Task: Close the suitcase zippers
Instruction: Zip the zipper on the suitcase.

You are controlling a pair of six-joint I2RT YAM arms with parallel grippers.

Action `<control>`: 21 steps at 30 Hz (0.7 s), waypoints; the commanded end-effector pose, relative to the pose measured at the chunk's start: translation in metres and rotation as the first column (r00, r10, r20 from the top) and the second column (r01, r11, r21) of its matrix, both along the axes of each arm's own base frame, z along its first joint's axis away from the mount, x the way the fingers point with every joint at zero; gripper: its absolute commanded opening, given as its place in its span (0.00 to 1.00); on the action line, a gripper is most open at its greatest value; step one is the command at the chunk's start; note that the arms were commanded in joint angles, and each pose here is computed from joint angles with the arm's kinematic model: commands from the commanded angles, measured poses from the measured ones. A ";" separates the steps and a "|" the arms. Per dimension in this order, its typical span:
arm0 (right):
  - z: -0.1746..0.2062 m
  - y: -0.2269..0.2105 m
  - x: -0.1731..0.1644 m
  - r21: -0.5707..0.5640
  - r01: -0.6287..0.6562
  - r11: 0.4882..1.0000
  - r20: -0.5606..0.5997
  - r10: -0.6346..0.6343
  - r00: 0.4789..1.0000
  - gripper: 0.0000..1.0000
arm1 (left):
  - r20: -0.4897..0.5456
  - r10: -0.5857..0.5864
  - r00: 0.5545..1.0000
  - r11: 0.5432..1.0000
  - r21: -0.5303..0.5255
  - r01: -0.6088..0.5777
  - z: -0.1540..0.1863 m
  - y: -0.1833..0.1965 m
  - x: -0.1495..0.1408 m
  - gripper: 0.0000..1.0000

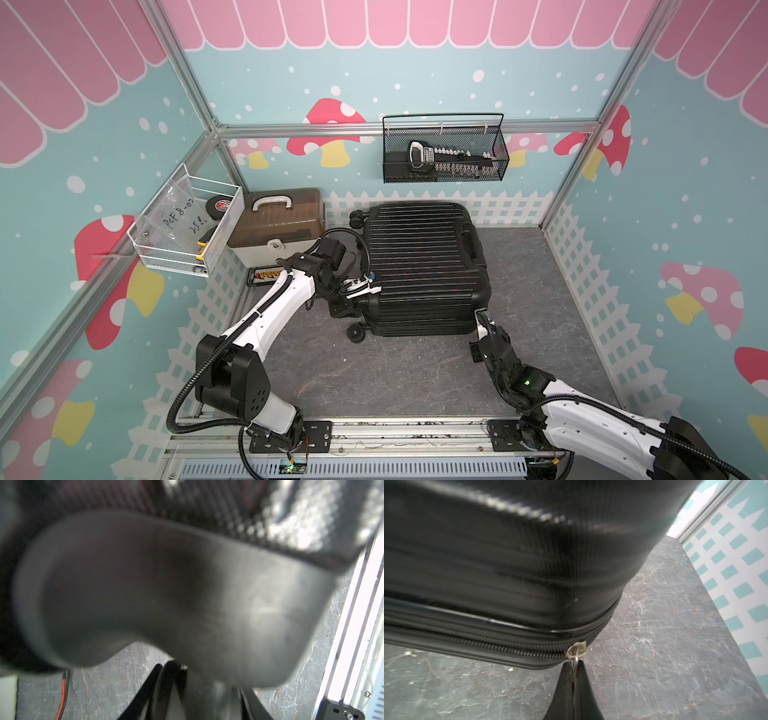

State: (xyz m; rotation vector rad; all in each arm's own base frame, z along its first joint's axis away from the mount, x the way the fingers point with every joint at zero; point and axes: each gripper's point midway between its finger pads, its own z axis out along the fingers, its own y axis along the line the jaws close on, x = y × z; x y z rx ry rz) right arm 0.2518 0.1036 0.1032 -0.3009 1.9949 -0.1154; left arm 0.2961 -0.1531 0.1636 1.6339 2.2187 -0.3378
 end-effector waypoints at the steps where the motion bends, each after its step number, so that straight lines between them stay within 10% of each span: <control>1: 0.014 0.015 -0.003 0.058 -0.088 0.994 0.050 0.085 0.995 0.00 | 0.055 0.236 0.970 0.971 -0.054 -0.233 0.021 0.002 0.041 0.18; 21: 0.018 0.073 -0.030 0.139 -0.452 0.881 0.051 0.449 0.892 0.00 | 0.049 0.302 0.952 0.944 -0.152 -0.292 0.034 -0.029 0.048 0.14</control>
